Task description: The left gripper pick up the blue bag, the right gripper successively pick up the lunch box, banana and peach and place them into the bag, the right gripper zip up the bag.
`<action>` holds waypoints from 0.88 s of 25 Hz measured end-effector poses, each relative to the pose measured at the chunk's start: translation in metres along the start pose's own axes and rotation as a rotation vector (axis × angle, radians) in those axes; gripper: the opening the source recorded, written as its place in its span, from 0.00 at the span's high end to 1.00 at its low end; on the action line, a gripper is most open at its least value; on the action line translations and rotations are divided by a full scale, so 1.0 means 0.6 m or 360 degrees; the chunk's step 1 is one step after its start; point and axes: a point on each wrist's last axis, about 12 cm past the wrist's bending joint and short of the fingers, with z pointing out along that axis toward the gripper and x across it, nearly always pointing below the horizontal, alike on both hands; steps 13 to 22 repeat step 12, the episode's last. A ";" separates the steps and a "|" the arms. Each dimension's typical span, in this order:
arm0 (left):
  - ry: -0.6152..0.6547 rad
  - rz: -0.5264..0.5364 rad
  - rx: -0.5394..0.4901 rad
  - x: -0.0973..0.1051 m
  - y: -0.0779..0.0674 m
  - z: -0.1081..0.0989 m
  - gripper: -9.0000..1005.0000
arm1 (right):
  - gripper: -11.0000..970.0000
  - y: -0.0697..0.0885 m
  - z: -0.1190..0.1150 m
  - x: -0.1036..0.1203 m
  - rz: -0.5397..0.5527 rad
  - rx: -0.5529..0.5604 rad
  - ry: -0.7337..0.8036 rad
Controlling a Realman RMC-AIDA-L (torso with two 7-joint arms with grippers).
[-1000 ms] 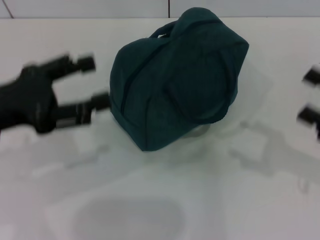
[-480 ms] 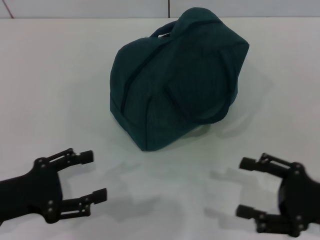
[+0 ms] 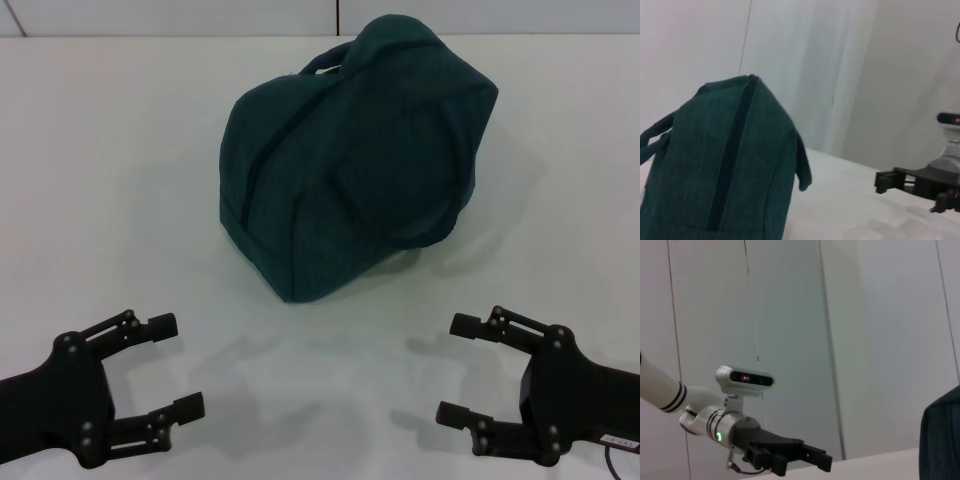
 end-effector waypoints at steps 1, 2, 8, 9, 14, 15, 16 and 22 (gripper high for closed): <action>-0.0007 0.0001 0.0005 -0.001 -0.001 0.000 0.11 | 0.16 -0.001 0.000 -0.001 -0.0004 0.0003 -0.0003; -0.0011 0.0001 0.0009 -0.001 -0.001 0.000 0.12 | 0.16 -0.001 0.000 -0.001 -0.0006 0.0006 -0.0004; -0.0016 0.0006 0.0018 -0.003 0.000 0.002 0.12 | 0.16 -0.004 -0.003 -0.001 -0.0012 0.0045 -0.0009; -0.0017 0.0007 0.0019 -0.004 0.000 0.002 0.12 | 0.16 -0.004 -0.003 -0.001 -0.0012 0.0046 -0.0011; -0.0021 0.0008 0.0023 -0.004 0.001 0.004 0.12 | 0.16 -0.005 -0.002 -0.002 -0.0018 0.0046 -0.0014; -0.0021 0.0008 0.0023 -0.004 0.001 0.004 0.12 | 0.16 -0.005 -0.002 -0.002 -0.0018 0.0046 -0.0014; -0.0021 0.0008 0.0023 -0.004 0.001 0.004 0.12 | 0.16 -0.005 -0.002 -0.002 -0.0018 0.0046 -0.0014; -0.0021 0.0008 0.0023 -0.004 0.001 0.004 0.12 | 0.16 -0.005 -0.002 -0.002 -0.0018 0.0046 -0.0014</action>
